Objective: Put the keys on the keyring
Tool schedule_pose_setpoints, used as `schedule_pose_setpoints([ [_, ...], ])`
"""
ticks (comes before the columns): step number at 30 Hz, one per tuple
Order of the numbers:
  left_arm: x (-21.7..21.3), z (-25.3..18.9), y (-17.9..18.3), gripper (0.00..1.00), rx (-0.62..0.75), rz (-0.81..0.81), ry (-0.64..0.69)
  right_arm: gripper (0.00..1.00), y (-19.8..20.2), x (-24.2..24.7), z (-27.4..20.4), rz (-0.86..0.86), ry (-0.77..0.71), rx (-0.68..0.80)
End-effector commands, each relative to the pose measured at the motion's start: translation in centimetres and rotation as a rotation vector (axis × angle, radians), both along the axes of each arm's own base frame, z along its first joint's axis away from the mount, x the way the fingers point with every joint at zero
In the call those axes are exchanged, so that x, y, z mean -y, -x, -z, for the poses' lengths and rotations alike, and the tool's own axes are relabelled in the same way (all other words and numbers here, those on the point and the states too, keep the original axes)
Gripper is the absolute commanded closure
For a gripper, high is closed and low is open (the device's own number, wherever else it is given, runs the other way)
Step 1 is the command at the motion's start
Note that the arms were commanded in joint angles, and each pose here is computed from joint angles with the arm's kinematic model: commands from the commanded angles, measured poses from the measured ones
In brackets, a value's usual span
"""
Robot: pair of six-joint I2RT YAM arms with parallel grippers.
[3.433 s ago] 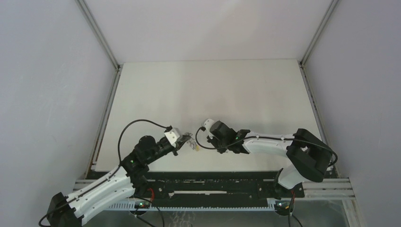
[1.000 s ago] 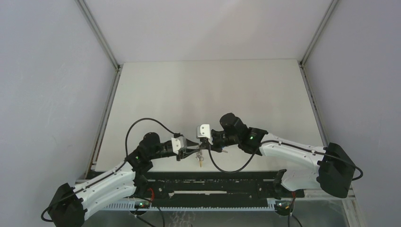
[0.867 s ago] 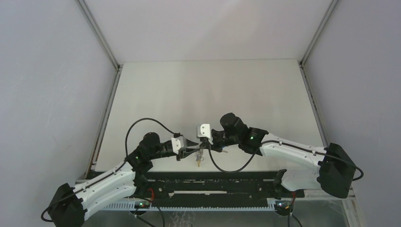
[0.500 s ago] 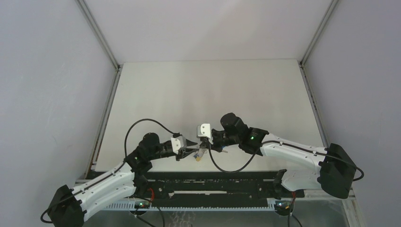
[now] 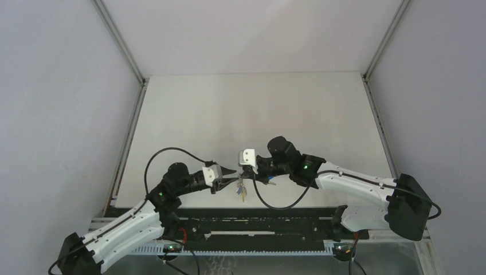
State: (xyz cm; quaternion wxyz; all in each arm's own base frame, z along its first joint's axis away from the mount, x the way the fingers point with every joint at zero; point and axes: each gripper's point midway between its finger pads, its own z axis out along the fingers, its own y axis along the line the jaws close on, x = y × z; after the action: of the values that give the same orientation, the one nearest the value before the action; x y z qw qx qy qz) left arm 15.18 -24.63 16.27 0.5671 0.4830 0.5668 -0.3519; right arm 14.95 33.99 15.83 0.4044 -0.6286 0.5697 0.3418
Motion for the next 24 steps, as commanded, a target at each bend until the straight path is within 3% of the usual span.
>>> schedule_pose_setpoints([
  [1,-0.3,-1.0,-0.5,0.66,0.033,-0.026,0.023,1.0,-0.1,-0.8,-2.6,-0.014,-0.086,0.048],
  [7,0.2,-0.4,-0.2,0.67,0.014,0.014,0.004,1.0,-0.2,-0.9,-2.9,-0.01,-0.095,0.052],
  [15,0.9,-0.2,0.0,0.76,-0.01,0.055,-0.006,1.0,-0.1,-0.9,-3.1,-0.013,-0.102,0.05],
  [24,1.1,-1.0,-0.2,0.75,0.005,0.051,0.021,1.0,0.2,-1.0,-2.8,-0.028,-0.096,0.037],
])
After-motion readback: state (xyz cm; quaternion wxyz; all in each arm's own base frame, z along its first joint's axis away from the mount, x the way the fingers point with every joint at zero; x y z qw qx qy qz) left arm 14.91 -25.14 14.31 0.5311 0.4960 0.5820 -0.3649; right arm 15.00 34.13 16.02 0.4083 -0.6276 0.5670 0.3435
